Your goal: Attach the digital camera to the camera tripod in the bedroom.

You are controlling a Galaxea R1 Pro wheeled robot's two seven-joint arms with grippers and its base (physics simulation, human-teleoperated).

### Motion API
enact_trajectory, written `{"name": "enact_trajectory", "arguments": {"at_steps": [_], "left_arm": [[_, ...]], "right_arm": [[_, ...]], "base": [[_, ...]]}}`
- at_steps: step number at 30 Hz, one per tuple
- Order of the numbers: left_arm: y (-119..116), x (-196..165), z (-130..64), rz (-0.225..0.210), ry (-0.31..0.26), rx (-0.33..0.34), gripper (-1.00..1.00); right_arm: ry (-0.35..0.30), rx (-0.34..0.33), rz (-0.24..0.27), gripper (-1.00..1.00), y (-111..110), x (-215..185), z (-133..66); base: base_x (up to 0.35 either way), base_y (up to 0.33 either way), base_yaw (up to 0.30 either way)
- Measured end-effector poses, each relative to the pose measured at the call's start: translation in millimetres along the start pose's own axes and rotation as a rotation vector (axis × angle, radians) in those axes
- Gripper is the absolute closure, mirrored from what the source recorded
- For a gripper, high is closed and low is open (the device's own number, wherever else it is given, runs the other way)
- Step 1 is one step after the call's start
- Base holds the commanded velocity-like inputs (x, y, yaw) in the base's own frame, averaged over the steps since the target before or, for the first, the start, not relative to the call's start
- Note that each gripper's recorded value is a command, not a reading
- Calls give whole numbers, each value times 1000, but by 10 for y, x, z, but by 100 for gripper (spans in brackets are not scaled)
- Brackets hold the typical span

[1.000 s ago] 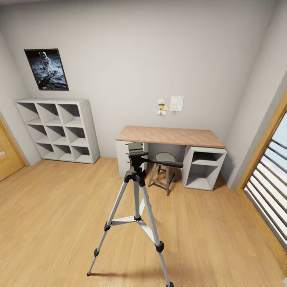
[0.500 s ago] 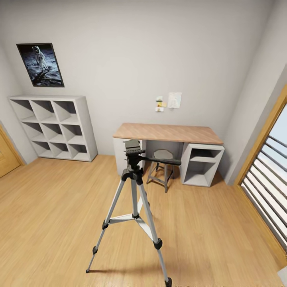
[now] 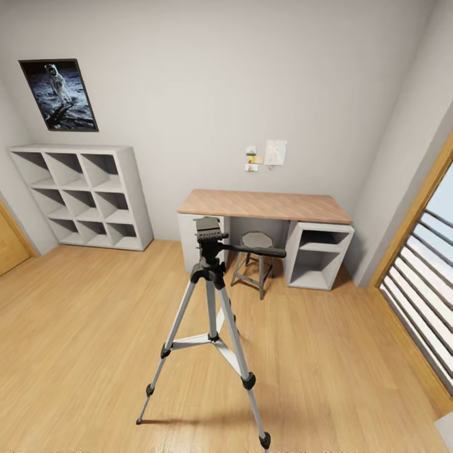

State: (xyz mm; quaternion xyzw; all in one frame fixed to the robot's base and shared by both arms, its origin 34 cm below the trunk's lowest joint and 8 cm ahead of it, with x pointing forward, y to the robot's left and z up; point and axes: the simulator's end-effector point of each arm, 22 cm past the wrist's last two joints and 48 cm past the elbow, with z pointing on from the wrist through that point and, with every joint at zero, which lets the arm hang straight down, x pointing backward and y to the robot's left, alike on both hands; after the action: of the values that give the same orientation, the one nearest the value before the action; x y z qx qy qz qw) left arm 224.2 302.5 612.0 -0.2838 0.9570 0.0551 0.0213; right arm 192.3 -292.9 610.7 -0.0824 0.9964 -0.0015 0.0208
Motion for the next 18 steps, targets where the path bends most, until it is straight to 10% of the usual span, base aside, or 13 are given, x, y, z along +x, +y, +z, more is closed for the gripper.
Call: {"name": "enact_trajectory", "arguments": {"at_steps": [18], "left_arm": [[59, 97, 30, 3, 24, -16, 100]], "right_arm": [[29, -5, -2, -100, 19, 114, 17]], "base": [[0, 0, 73]]}}
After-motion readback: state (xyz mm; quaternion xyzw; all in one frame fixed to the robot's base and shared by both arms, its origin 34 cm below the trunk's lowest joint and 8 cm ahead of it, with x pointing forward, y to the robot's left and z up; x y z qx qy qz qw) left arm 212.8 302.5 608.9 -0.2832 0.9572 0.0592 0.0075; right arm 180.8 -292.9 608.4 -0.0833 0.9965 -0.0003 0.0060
